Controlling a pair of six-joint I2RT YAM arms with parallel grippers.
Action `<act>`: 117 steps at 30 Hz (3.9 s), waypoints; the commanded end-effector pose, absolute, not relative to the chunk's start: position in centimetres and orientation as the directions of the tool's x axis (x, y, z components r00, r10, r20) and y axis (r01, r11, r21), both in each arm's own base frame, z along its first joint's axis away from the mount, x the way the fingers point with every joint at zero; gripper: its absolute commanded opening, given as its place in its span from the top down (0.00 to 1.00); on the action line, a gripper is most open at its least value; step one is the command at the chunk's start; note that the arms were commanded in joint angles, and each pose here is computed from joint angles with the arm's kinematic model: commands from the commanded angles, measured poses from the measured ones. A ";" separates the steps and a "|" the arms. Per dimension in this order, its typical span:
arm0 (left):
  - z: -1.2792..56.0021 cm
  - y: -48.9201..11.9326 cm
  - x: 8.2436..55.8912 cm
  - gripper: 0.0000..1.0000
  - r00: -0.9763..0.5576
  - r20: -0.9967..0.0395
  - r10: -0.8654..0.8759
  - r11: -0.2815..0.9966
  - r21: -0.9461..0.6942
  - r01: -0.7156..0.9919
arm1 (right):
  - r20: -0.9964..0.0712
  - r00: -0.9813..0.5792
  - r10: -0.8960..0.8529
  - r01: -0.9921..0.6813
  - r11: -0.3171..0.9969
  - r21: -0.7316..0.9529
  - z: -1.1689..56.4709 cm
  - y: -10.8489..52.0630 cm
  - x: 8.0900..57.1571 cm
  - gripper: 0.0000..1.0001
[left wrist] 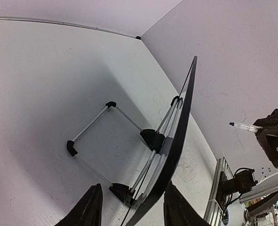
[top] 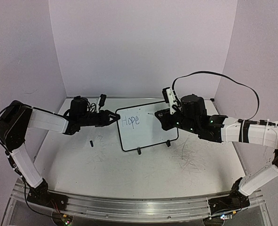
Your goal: Write a sentence on the whiteboard
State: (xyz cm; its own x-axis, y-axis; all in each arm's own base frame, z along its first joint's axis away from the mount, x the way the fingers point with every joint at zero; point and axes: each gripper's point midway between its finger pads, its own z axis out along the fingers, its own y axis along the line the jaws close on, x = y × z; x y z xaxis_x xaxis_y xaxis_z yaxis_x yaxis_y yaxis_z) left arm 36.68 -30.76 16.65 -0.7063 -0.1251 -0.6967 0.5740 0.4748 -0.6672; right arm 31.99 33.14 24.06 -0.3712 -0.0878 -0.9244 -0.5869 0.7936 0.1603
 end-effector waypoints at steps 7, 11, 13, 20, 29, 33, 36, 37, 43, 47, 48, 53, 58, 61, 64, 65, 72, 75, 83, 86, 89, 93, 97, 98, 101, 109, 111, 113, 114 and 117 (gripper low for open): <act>19.2 -31.7 37.0 0.70 -0.637 -0.762 -0.118 0.435 -0.617 0.656 | -0.937 -0.344 -0.066 -0.606 0.777 0.168 24.7 34.1 32.3 1.00; 19.3 -31.7 36.7 0.75 -0.618 -0.780 -0.100 0.427 -0.595 0.681 | -0.940 -0.336 -0.063 -0.634 0.753 0.176 24.5 35.3 32.6 1.00; 19.4 -31.8 36.6 0.78 -0.606 -0.791 -0.087 0.423 -0.580 0.696 | -0.941 -0.334 -0.054 -0.626 0.759 0.179 24.6 35.5 33.0 1.00; 19.1 -32.1 36.1 0.86 -0.569 -0.821 -0.049 0.420 -0.534 0.734 | -0.945 -0.325 -0.045 -0.576 0.802 0.160 23.9 35.3 34.4 1.00; 18.7 -31.9 35.9 0.96 -0.523 -0.852 -0.018 0.440 -0.477 0.761 | -0.947 -0.321 -0.030 -0.514 0.845 0.148 23.7 34.6 35.5 1.00; 18.5 -31.9 35.8 0.99 -0.510 -0.860 -0.002 0.443 -0.458 0.770 | -0.950 -0.312 -0.026 -0.516 0.844 0.146 24.0 34.9 35.7 1.00; 18.2 -31.7 35.7 1.00 -0.497 -0.868 0.008 0.457 -0.439 0.773 | -0.949 -0.315 -0.025 -0.515 0.844 0.149 23.9 35.0 35.8 1.00; 18.2 -31.7 35.7 1.00 -0.494 -0.869 0.011 0.460 -0.434 0.775 | -0.949 -0.315 -0.024 -0.514 0.845 0.150 23.9 34.9 35.8 1.00; 17.9 -31.5 35.5 1.00 -0.485 -0.874 0.024 0.465 -0.419 0.780 | -0.948 -0.317 -0.028 -0.513 0.846 0.147 23.6 35.2 36.1 1.00; 17.9 -31.5 35.5 1.00 -0.484 -0.875 0.026 0.466 -0.418 0.780 | -0.949 -0.315 -0.019 -0.506 0.849 0.151 23.6 35.1 36.2 1.00; 17.9 -31.5 35.4 1.00 -0.483 -0.875 0.026 0.465 -0.417 0.781 | -0.949 -0.315 -0.016 -0.501 0.852 0.152 23.6 35.1 36.2 1.00; 17.8 -31.5 35.4 1.00 -0.487 -0.873 0.027 0.465 -0.420 0.779 | -0.949 -0.317 -0.009 -0.490 0.857 0.156 23.5 35.0 36.5 1.00; 17.9 -31.5 35.3 1.00 -0.486 -0.873 0.028 0.464 -0.419 0.780 | -0.948 -0.317 -0.009 -0.485 0.861 0.154 23.3 35.0 36.6 1.00; 18.0 -31.5 35.3 1.00 -0.483 -0.875 0.028 0.463 -0.417 0.782 | -0.948 -0.319 -0.009 -0.487 0.859 0.156 23.2 35.2 36.6 1.00; 18.1 -31.6 35.2 1.00 -0.483 -0.875 0.029 0.459 -0.417 0.784 | -0.948 -0.318 -0.007 -0.487 0.859 0.157 23.2 35.2 36.7 1.00; 18.1 -31.5 35.2 1.00 -0.483 -0.875 0.029 0.460 -0.417 0.784 | -0.949 -0.317 -0.006 -0.485 0.860 0.156 23.3 35.2 36.7 1.00; 18.1 -31.4 35.1 1.00 -0.484 -0.875 0.030 0.460 -0.417 0.784 | -0.949 -0.314 -0.002 -0.473 0.867 0.155 23.2 35.1 36.9 1.00; 18.1 -31.4 35.0 1.00 -0.483 -0.875 0.030 0.458 -0.417 0.785 | -0.949 -0.314 -0.001 -0.469 0.869 0.155 23.2 35.1 37.0 1.00; 18.3 -31.5 34.8 1.00 -0.482 -0.876 0.031 0.452 -0.418 0.788 | -0.947 -0.320 -0.006 -0.477 0.865 0.156 22.8 35.5 37.2 1.00; 18.2 -31.5 34.8 1.00 -0.482 -0.876 0.033 0.451 -0.418 0.789 | -0.946 -0.323 -0.008 -0.479 0.864 0.156 22.7 35.7 37.2 1.00; 18.2 -31.5 34.8 1.00 -0.481 -0.876 0.033 0.450 -0.417 0.790 | -0.945 -0.328 -0.012 -0.485 0.860 0.157 22.4 35.8 37.1 1.00; 18.1 -31.5 34.8 1.00 -0.481 -0.876 0.035 0.453 -0.415 0.789 | -0.942 -0.335 -0.016 -0.490 0.857 0.160 22.1 35.7 36.9 1.00; 18.0 -31.5 34.9 1.00 -0.482 -0.875 0.035 0.455 -0.416 0.788 | -0.938 -0.345 -0.022 -0.495 0.854 0.162 21.7 35.7 36.7 1.00; 18.1 -31.5 34.9 1.00 -0.481 -0.876 0.035 0.456 -0.415 0.788 | -0.937 -0.348 -0.025 -0.497 0.853 0.162 21.5 35.7 36.6 1.00; 18.1 -31.5 34.9 1.00 -0.482 -0.876 0.035 0.457 -0.414 0.787 | -0.933 -0.359 -0.030 -0.503 0.848 0.166 21.0 35.8 36.5 1.00; 18.0 -31.5 34.9 1.00 -0.482 -0.876 0.036 0.458 -0.414 0.787 | -0.925 -0.379 -0.041 -0.504 0.847 0.169 20.1 35.6 36.0 1.00; 18.1 -31.5 34.9 1.00 -0.480 -0.877 0.036 0.457 -0.413 0.788 | -0.922 -0.385 -0.046 -0.503 0.848 0.168 19.8 35.5 36.0 1.00; 18.1 -31.5 34.9 1.00 -0.480 -0.877 0.035 0.458 -0.412 0.787 | -0.919 -0.392 -0.048 -0.501 0.848 0.169 19.5 35.5 35.8 1.00; 18.1 -31.5 34.9 1.00 -0.480 -0.877 0.035 0.458 -0.412 0.787 | -0.917 -0.395 -0.050 -0.501 0.849 0.169 19.3 35.4 35.8 1.00; 18.1 -31.5 35.0 1.00 -0.480 -0.877 0.035 0.460 -0.412 0.786 | -0.913 -0.405 -0.055 -0.499 0.850 0.170 18.8 35.2 35.6 1.00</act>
State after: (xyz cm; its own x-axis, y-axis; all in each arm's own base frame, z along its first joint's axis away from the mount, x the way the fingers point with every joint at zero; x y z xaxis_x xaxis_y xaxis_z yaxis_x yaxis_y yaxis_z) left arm 34.93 -31.87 17.30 -0.5242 0.0274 -0.8512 0.7733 0.4338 -0.4623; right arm 35.82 35.20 19.59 -0.3908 -0.0592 -0.9186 -0.5022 0.8500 0.1589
